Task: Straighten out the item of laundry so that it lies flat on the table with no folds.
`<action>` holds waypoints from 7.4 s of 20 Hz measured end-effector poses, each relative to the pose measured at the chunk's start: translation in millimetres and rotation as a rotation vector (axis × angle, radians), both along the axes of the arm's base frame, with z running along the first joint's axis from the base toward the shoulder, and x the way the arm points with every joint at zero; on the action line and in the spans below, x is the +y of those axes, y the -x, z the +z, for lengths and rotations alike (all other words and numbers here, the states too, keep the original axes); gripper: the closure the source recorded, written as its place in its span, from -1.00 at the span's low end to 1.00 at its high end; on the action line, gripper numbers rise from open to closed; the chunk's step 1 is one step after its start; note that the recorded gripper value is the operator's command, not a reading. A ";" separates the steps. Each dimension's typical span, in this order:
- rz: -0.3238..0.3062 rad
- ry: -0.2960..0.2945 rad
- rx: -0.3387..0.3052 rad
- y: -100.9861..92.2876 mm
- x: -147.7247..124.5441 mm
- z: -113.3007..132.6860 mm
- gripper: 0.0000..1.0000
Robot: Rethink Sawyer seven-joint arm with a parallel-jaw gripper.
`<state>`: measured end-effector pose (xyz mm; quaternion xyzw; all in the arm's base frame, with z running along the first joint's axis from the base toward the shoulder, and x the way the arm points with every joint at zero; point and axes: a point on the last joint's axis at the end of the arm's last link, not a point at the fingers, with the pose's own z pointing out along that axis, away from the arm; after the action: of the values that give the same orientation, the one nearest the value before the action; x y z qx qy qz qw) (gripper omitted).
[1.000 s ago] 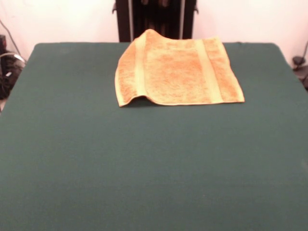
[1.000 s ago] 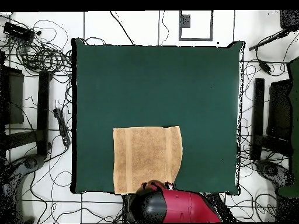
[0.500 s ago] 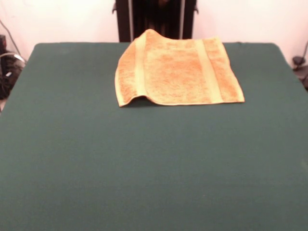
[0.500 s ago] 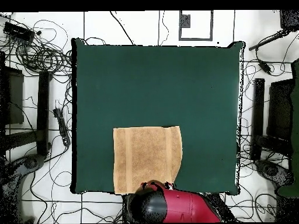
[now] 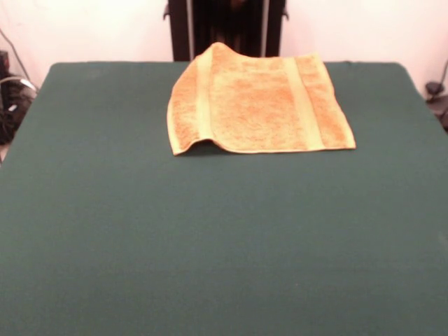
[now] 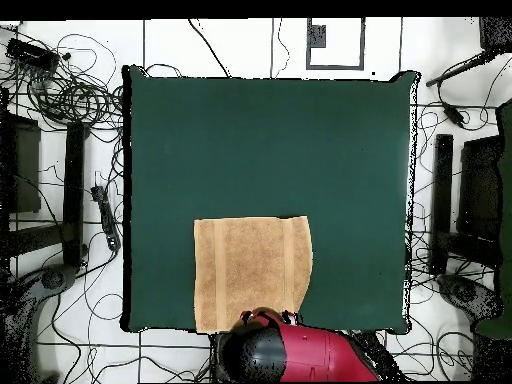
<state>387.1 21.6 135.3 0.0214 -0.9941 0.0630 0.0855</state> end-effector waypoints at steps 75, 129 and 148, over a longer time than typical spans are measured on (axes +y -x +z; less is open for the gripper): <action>-0.032 0.023 -0.214 -241.2 -63.3 -12.2 -1.00; 0.074 0.003 -0.150 -293.9 24.5 -8.5 -1.00; 0.076 -0.029 -0.173 -302.7 64.6 2.2 -1.00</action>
<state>689.8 86.2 137.6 0.0547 -0.9971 0.0535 -0.0034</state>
